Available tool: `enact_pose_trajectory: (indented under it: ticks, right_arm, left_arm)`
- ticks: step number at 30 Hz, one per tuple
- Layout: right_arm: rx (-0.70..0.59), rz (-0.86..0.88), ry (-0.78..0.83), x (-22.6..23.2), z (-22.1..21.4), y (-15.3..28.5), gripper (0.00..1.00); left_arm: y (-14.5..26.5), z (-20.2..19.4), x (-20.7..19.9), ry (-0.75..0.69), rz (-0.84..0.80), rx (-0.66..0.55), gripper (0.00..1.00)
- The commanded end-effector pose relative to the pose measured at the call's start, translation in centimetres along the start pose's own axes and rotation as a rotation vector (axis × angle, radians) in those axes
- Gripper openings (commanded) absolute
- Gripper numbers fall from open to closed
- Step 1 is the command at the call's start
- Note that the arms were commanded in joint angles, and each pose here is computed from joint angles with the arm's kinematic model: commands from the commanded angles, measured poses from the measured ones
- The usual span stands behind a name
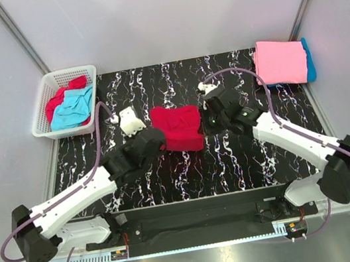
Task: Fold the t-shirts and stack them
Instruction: Fold the tshirt
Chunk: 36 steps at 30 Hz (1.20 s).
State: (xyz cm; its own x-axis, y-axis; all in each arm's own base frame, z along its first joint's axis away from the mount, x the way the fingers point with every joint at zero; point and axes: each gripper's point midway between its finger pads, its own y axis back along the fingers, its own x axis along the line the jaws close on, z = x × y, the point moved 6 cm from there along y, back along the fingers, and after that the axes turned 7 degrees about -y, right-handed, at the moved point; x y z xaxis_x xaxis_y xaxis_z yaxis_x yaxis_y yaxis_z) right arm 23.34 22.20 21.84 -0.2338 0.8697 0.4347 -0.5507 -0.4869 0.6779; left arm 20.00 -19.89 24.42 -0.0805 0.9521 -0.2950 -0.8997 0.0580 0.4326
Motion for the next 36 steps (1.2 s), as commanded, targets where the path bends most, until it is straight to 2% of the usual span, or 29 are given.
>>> enact_pose_trajectory:
  ticks: [1, 9, 14, 21, 26, 27, 28, 30, 31, 36]
  right_arm:
    - [-0.081, -0.083, 0.054, -0.4, 2.9, -1.1, 0.0]
    - [-0.132, -0.157, 0.021, -3.9, 8.3, -4.4, 0.0]
    - [-0.11, -0.163, -0.003, -5.7, 10.6, -7.8, 0.0]
    - [-0.026, -0.13, -0.033, -7.7, 11.4, -13.6, 0.0]
    - [-0.02, -0.095, -0.039, -8.4, 13.1, -15.9, 0.0]
    - [-0.003, -0.094, -0.041, -8.9, 12.9, -16.7, 0.05]
    - [-0.021, -0.072, -0.042, -8.7, 14.0, -16.8, 0.14]
    - [-0.025, -0.069, -0.045, -9.2, 14.6, -17.1, 0.4]
    - [-0.043, -0.081, -0.049, -9.5, 15.3, -17.3, 0.45]
    - [-0.098, -0.111, -0.052, -10.4, 17.3, -16.7, 0.47]
  left_arm:
    - [-1.4, 3.1, -1.1, 0.057, 0.048, -0.091, 0.0]
    - [-7.4, 3.6, -1.5, 0.026, 0.155, -0.051, 0.0]
    - [-11.6, 3.7, -1.9, -0.001, 0.154, -0.02, 0.0]
    - [-17.8, 3.7, -2.5, -0.027, 0.177, 0.04, 0.0]
    - [-20.6, 2.7, -1.9, -0.04, 0.207, 0.066, 0.0]
    - [-21.0, 2.8, -1.9, -0.038, 0.208, 0.067, 0.0]
    - [-21.4, 2.5, -1.8, -0.041, 0.211, 0.07, 0.0]
    - [-22.4, 2.2, -1.1, -0.039, 0.242, 0.068, 0.11]
    - [-22.6, 2.3, -0.8, -0.041, 0.251, 0.054, 0.28]
    - [-22.8, 3.1, -0.1, -0.019, 0.198, -0.076, 0.5]
